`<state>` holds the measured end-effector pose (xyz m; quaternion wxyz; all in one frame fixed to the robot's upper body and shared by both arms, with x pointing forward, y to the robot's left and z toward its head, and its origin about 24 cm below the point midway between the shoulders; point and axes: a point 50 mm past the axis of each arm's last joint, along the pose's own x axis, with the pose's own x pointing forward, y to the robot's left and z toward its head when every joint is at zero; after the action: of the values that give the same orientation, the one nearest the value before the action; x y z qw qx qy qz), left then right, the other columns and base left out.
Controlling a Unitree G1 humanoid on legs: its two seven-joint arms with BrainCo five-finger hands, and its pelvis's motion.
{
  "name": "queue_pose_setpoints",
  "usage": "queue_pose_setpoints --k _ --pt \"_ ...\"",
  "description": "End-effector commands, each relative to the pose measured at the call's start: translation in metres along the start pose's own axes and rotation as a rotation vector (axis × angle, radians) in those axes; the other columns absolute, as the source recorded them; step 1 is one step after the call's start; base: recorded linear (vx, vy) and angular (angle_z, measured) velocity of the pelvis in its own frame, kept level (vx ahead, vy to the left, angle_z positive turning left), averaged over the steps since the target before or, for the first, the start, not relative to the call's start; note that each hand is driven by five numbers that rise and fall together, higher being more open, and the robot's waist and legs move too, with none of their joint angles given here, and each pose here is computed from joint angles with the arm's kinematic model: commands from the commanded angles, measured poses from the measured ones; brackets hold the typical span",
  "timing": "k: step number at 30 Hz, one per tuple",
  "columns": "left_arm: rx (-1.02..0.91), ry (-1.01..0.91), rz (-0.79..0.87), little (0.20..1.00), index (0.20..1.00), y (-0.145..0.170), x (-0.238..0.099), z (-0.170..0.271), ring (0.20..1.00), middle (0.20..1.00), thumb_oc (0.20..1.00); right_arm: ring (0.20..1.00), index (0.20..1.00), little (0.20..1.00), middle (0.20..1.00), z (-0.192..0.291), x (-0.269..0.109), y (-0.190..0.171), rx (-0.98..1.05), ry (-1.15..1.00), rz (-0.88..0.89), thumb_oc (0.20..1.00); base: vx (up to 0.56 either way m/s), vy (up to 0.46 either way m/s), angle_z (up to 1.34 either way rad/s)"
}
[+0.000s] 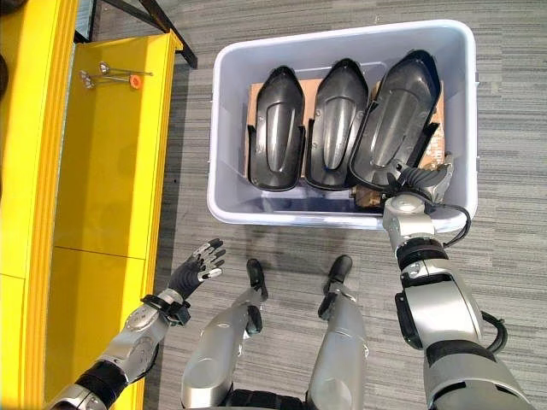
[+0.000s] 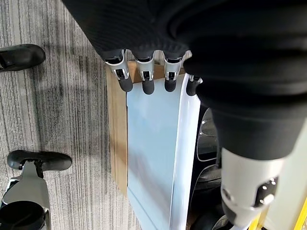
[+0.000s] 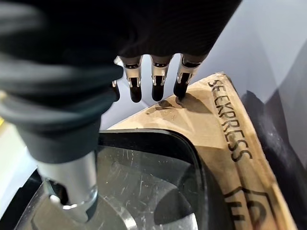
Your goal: Move parts from the plastic box to the shelf.
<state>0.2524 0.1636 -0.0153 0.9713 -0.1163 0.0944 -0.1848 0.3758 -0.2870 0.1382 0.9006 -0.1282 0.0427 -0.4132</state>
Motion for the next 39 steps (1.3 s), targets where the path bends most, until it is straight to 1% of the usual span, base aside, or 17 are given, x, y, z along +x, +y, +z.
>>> queue_pose_setpoints --k 1,8,12,17,22,24,26,29,34,35,36,39 --pt "-0.015 -0.034 -0.085 1.000 1.000 -0.017 -0.002 -0.001 1.000 1.000 1.000 1.000 1.000 1.000 1.000 0.038 0.009 -0.010 -0.032 -0.172 -0.037 1.000 0.00 0.013 0.04" --pt "-0.011 -0.034 -0.077 1.000 1.000 -0.019 -0.001 -0.001 1.000 1.000 1.000 1.000 1.000 1.000 1.000 0.033 0.002 0.000 -0.114 -0.162 -0.040 1.000 0.00 0.000 0.00" --pt "-0.008 -0.030 -0.081 1.000 1.000 -0.018 0.000 -0.001 1.000 1.000 1.000 1.000 1.000 1.000 1.000 0.032 0.004 -0.001 -0.298 -0.205 -0.069 1.000 0.00 0.000 0.00" --pt "-0.004 -0.035 -0.087 1.000 1.000 -0.018 0.001 -0.001 1.000 1.000 1.000 1.000 1.000 1.000 1.000 0.033 0.003 0.003 -0.383 -0.202 -0.058 1.000 0.00 -0.010 0.06" --pt "-0.001 -0.043 -0.090 1.000 1.000 -0.020 0.004 0.003 1.000 1.000 1.000 1.000 1.000 1.000 1.000 0.028 -0.001 0.010 -0.367 -0.158 -0.021 1.000 0.01 0.004 0.02" --pt "0.000 -0.047 -0.084 1.000 1.000 -0.019 0.005 0.005 1.000 1.000 1.000 1.000 1.000 1.000 1.000 0.017 -0.004 0.014 -0.348 -0.082 -0.013 1.000 0.02 0.015 0.04" --pt "0.002 -0.049 -0.085 1.000 1.000 -0.019 0.006 0.006 1.000 1.000 1.000 1.000 1.000 1.000 1.000 0.008 -0.004 0.014 -0.275 0.010 -0.019 1.000 0.01 0.012 0.05" --pt "-0.002 -0.053 -0.083 1.000 1.000 -0.020 0.008 0.007 1.000 1.000 1.000 1.000 1.000 1.000 1.000 0.000 -0.003 0.010 -0.204 0.085 -0.040 1.000 0.00 0.012 0.04" --pt "-0.006 -0.057 -0.092 1.000 1.000 -0.025 0.010 0.008 1.000 1.000 1.000 1.000 1.000 1.000 1.000 -0.009 0.000 0.005 -0.116 0.140 -0.050 1.000 0.00 0.008 0.02" --pt "-0.007 -0.057 -0.093 1.000 1.000 -0.026 0.010 0.009 1.000 1.000 1.000 0.624 0.624 0.624 0.624 -0.011 0.001 0.004 -0.097 0.153 -0.039 0.624 0.00 0.023 0.03" --pt "-0.008 -0.060 -0.092 1.000 1.000 -0.027 0.011 0.009 1.000 1.000 1.000 0.200 0.200 0.200 0.200 -0.010 0.001 0.005 -0.083 0.155 -0.026 0.200 0.00 0.014 0.05" --pt "-0.013 -0.062 -0.091 1.000 1.000 -0.028 0.011 0.009 1.000 1.000 1.000 0.200 0.200 0.200 0.200 -0.007 0.002 0.004 -0.105 0.141 -0.026 0.200 0.00 0.004 0.01"
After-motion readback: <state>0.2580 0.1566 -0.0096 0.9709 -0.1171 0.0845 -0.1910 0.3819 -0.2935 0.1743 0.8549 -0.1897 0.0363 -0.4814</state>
